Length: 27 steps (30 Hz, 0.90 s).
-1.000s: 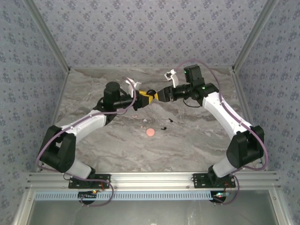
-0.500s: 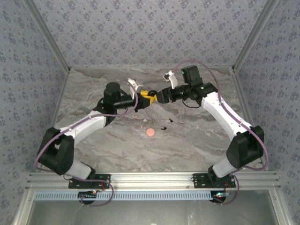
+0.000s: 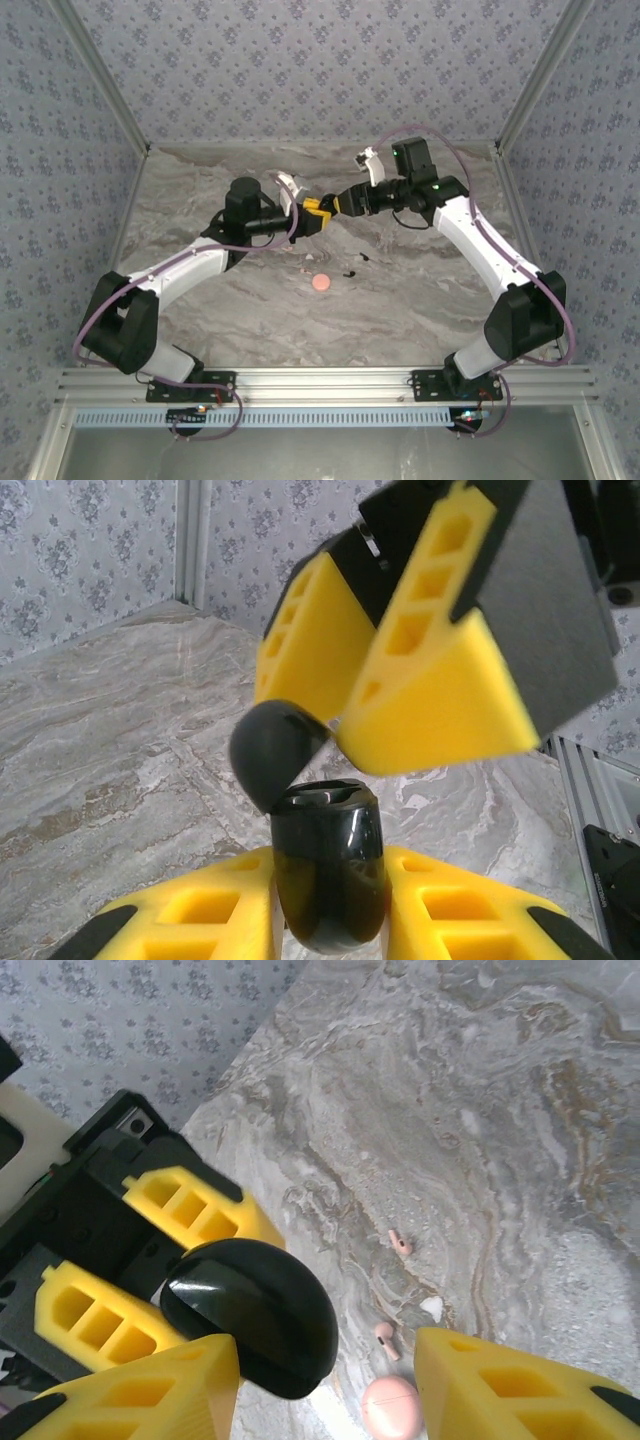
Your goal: Insert wireless bluetooth earbuds into charging case
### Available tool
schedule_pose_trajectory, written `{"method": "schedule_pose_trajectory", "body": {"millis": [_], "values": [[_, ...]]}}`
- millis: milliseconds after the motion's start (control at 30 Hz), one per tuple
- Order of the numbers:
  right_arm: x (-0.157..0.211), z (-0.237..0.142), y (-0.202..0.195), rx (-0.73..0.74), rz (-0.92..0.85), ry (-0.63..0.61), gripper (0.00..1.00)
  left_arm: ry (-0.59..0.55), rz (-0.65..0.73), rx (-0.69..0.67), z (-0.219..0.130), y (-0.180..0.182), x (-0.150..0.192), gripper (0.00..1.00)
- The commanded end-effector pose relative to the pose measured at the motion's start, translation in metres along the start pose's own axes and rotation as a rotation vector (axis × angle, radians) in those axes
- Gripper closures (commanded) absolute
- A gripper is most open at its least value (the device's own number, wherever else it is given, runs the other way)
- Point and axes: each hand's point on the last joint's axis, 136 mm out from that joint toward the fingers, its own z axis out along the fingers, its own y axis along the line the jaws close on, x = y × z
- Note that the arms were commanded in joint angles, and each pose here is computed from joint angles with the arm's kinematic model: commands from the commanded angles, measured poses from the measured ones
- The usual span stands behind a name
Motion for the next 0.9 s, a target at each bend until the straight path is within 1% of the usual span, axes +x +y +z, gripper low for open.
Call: {"method": "schedule_pose_trajectory", "body": {"millis": [0, 133, 267, 467, 633, 867], "values": [[-0.015, -0.013, 0.005, 0.012, -0.014, -0.059, 0.50, -0.019, 0.057, 0.044, -0.007, -0.018, -0.010, 0.73], [-0.010, -0.009, 0.014, -0.046, -0.019, -0.043, 0.51, -0.036, 0.051, 0.038, -0.006, -0.017, -0.013, 0.76], [-0.008, -0.007, 0.012, -0.036, -0.015, -0.037, 0.51, -0.051, 0.050, 0.042, -0.005, -0.016, -0.017, 0.76], [-0.005, -0.008, 0.019, -0.077, -0.022, -0.021, 0.52, -0.053, 0.032, 0.021, -0.004, -0.012, -0.017, 0.77], [-0.007, -0.011, 0.021, -0.070, -0.024, -0.035, 0.52, -0.055, 0.010, -0.028, -0.004, -0.004, -0.016, 0.79], [-0.006, -0.011, 0.017, -0.058, 0.004, -0.044, 0.52, -0.077, 0.004, -0.027, -0.004, -0.004, -0.019, 0.79]]}}
